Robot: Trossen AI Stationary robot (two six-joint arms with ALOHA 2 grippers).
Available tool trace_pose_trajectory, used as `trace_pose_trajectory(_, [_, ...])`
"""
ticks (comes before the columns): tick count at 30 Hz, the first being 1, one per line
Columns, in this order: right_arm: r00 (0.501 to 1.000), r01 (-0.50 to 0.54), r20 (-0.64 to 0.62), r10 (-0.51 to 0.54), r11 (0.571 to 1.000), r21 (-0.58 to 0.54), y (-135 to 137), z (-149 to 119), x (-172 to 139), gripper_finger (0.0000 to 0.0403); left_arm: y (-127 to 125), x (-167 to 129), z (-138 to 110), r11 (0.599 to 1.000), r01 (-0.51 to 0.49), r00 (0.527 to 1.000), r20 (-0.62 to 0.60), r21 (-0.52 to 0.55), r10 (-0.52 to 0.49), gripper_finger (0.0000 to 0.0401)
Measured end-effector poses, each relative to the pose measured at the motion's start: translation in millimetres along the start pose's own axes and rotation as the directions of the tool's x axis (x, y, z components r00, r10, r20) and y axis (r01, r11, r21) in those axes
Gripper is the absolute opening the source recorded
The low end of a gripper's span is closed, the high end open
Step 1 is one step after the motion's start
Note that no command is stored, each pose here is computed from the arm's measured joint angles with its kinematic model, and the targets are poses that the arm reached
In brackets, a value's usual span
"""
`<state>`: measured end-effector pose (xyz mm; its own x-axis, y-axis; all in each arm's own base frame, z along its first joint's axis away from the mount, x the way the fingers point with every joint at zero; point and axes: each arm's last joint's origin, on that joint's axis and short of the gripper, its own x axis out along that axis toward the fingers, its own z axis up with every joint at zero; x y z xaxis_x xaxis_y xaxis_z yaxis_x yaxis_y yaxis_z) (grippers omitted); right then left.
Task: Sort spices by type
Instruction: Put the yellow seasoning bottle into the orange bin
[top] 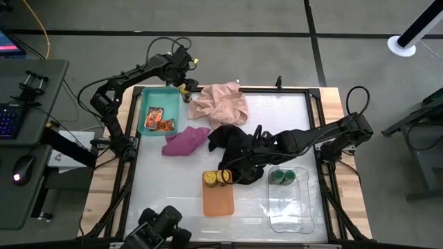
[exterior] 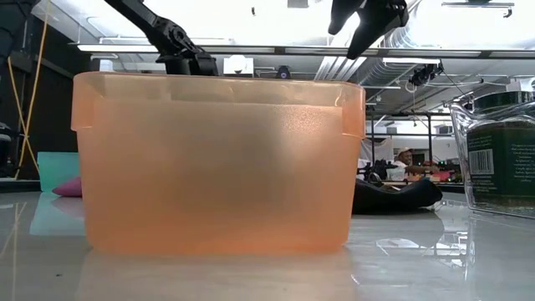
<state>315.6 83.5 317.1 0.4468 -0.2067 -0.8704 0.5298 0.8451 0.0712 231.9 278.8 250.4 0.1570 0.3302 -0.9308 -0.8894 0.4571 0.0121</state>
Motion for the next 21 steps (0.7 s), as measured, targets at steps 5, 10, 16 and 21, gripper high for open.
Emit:
trace_pose_trajectory(5, [1.0,0.002,0.003,-0.002,0.999,0.035,0.0,0.1,0.0,0.0319,0.9,6.4,-3.9,1.0,0.0,1.0,-0.009,-0.006,0.0,0.0291])
trace_pose_trajectory(10, [1.0,0.001,0.004,-0.001,0.999,0.037,0.1,0.2,0.0,0.0319,0.9,9.0,-6.0,1.0,0.006,1.0,-0.018,0.0,-0.006,0.0291])
trace_pose_trajectory(16, [0.999,0.017,0.03,-0.018,0.999,0.047,0.0,1.3,0.1,0.0318,-1.1,17.1,-4.2,1.0,0.021,1.0,-0.02,0.0,-0.021,0.0291])
trace_pose_trajectory(21, [0.999,0.019,0.036,-0.021,0.997,0.071,0.0,1.5,0.1,0.0318,-7.5,35.6,-6.5,0.999,0.034,0.996,-0.078,0.01,-0.033,0.0291])
